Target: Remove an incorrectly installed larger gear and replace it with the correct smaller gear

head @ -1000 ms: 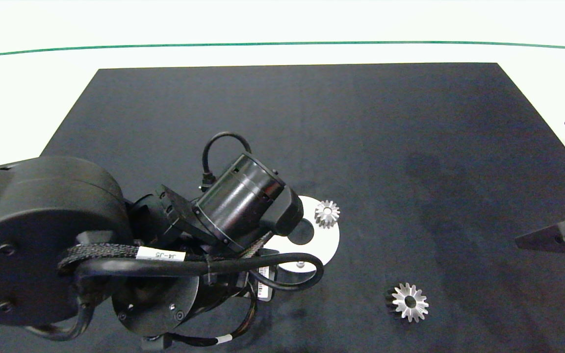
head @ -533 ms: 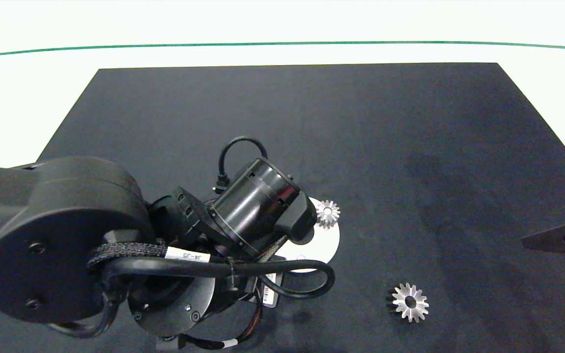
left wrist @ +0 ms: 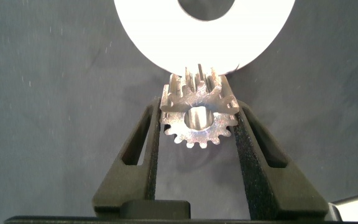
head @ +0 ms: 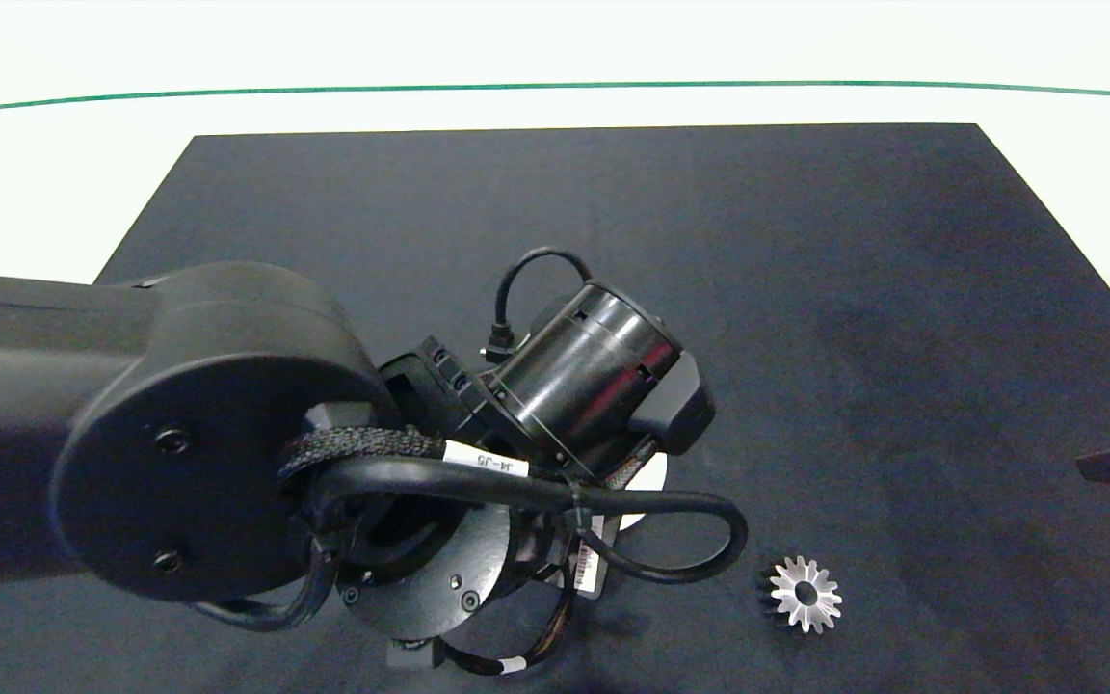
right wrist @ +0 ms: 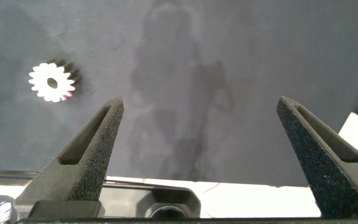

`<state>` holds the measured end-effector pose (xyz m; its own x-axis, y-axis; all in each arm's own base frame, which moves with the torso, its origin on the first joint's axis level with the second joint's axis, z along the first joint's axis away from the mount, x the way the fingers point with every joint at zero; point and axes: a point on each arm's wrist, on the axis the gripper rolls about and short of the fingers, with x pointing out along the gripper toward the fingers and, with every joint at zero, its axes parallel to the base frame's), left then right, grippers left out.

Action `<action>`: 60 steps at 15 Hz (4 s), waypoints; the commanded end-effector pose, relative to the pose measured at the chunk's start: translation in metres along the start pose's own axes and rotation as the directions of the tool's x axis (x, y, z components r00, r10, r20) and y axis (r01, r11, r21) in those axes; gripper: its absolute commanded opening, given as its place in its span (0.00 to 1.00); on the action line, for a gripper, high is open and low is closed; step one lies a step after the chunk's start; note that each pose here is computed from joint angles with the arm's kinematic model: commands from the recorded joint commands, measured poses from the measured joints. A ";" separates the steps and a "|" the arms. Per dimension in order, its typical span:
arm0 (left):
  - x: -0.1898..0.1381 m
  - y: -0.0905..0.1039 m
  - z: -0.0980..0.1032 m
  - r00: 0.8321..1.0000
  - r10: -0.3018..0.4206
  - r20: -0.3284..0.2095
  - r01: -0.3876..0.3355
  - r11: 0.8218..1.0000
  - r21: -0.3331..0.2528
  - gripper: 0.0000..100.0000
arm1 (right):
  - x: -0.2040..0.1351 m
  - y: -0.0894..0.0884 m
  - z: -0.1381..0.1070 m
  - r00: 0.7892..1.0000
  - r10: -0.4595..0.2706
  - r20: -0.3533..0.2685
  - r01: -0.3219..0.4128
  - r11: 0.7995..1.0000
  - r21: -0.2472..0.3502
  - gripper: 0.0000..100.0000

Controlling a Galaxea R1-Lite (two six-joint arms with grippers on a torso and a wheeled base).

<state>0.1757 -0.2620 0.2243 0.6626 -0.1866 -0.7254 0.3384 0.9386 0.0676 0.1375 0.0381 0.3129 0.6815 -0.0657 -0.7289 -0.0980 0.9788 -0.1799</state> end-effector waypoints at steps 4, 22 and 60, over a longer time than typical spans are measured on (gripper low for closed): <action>0.007 -0.006 0.010 1.000 0.004 0.009 -0.004 0.999 0.048 0.16 | 0.001 -0.009 -0.001 0.999 -0.032 -0.015 0.032 0.999 0.020 1.00; 0.036 -0.028 0.008 0.999 0.020 -0.033 -0.016 0.996 0.092 0.16 | 0.001 -0.009 -0.001 1.000 -0.016 -0.015 0.016 1.000 0.010 1.00; -0.110 0.145 -0.009 0.971 0.231 -0.053 -0.230 0.866 -0.445 1.00 | 0.022 0.000 0.005 0.999 0.030 -0.044 -0.030 1.000 -0.003 1.00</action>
<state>0.1491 -0.1133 0.3048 0.6816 0.0294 -0.7312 -0.1134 0.9914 -0.0659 0.1543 0.0352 0.3045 0.6616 -0.0486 -0.7483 -0.1041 0.9823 -0.1559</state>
